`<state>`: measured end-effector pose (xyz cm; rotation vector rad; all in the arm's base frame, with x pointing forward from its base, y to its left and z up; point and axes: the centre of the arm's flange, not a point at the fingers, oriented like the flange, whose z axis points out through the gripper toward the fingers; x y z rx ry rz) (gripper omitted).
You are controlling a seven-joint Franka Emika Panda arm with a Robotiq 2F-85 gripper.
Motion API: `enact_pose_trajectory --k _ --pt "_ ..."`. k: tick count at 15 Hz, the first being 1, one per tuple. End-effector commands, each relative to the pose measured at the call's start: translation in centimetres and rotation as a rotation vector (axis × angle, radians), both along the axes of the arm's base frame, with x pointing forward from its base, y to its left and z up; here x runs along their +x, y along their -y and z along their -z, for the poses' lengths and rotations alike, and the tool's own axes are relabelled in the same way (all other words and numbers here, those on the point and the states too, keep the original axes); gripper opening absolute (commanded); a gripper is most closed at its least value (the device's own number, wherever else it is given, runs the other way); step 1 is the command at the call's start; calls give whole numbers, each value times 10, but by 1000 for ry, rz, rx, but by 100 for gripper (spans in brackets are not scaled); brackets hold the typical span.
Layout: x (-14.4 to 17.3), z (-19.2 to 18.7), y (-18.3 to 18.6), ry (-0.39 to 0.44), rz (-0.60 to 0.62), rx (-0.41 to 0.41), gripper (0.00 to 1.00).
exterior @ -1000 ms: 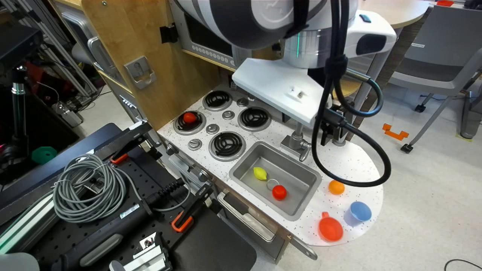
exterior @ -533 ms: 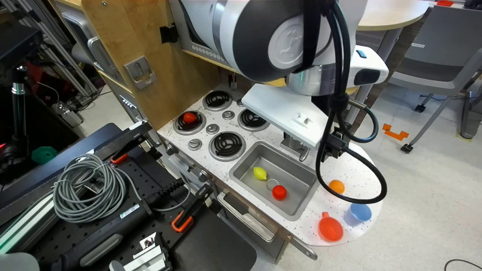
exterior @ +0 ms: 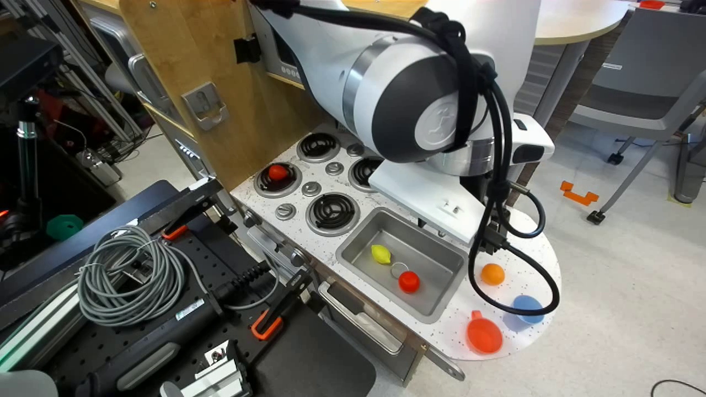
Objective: Pick up the red object from the sink and put it on the countertop
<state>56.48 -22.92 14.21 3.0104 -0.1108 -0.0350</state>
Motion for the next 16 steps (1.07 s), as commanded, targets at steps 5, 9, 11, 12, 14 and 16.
enact_pose_trajectory --k 5,9,11,12,14,16 --pt "15 63 17 -10 -27 -37 100" --pt "10 70 1 -45 -85 -15 100" --pt "11 75 -3 -71 -98 -9 100" --pt "12 77 -3 -74 -102 -13 100" --pt "12 84 -2 -89 -108 -21 100" --pt "10 93 -5 -102 -112 -25 100"
